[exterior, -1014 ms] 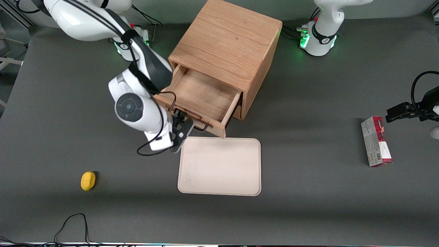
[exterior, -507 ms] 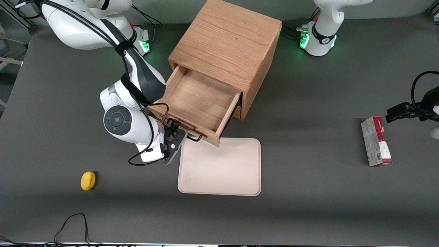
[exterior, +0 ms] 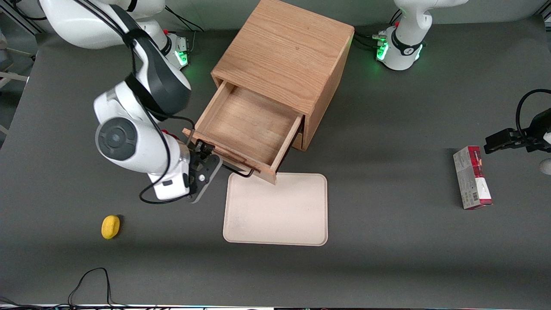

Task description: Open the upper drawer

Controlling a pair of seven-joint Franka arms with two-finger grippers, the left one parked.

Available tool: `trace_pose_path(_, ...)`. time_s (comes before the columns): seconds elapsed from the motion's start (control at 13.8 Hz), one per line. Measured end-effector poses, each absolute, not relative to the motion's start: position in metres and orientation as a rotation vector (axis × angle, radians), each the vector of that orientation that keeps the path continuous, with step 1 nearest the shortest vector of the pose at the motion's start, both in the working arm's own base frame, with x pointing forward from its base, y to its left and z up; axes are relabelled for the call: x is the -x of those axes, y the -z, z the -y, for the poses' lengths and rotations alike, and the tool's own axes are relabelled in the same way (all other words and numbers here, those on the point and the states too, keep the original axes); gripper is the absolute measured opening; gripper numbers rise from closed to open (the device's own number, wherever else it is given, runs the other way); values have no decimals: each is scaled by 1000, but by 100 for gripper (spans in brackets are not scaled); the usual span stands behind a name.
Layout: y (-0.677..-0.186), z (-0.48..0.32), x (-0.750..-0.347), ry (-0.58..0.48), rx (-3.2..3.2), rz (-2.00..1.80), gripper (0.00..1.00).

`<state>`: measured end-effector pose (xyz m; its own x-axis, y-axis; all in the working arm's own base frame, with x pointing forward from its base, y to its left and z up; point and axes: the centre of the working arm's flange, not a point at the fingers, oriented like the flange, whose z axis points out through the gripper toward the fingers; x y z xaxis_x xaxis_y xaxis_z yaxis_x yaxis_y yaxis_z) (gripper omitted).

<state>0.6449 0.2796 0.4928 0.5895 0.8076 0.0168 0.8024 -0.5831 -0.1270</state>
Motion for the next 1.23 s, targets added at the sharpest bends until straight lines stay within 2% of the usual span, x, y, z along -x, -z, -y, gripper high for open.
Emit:
trace_pose_path(0.07, -514, -264, -647, -25, 2733, 1301, 100)
trace_pose_path(0.14, -553, -215, -647, -3, 2800, 1119, 100)
trace_pose_path(0.36, -595, -131, -624, -61, 2959, 709, 100)
trace_pose_path(0.58, -611, -81, -573, -106, 3056, 234, 100)
trace_pose_path(0.87, -629, -33, -498, -63, 3108, 65, 100)
trace_pose_path(1.23, -622, -24, -495, -37, 3133, -3, 100)
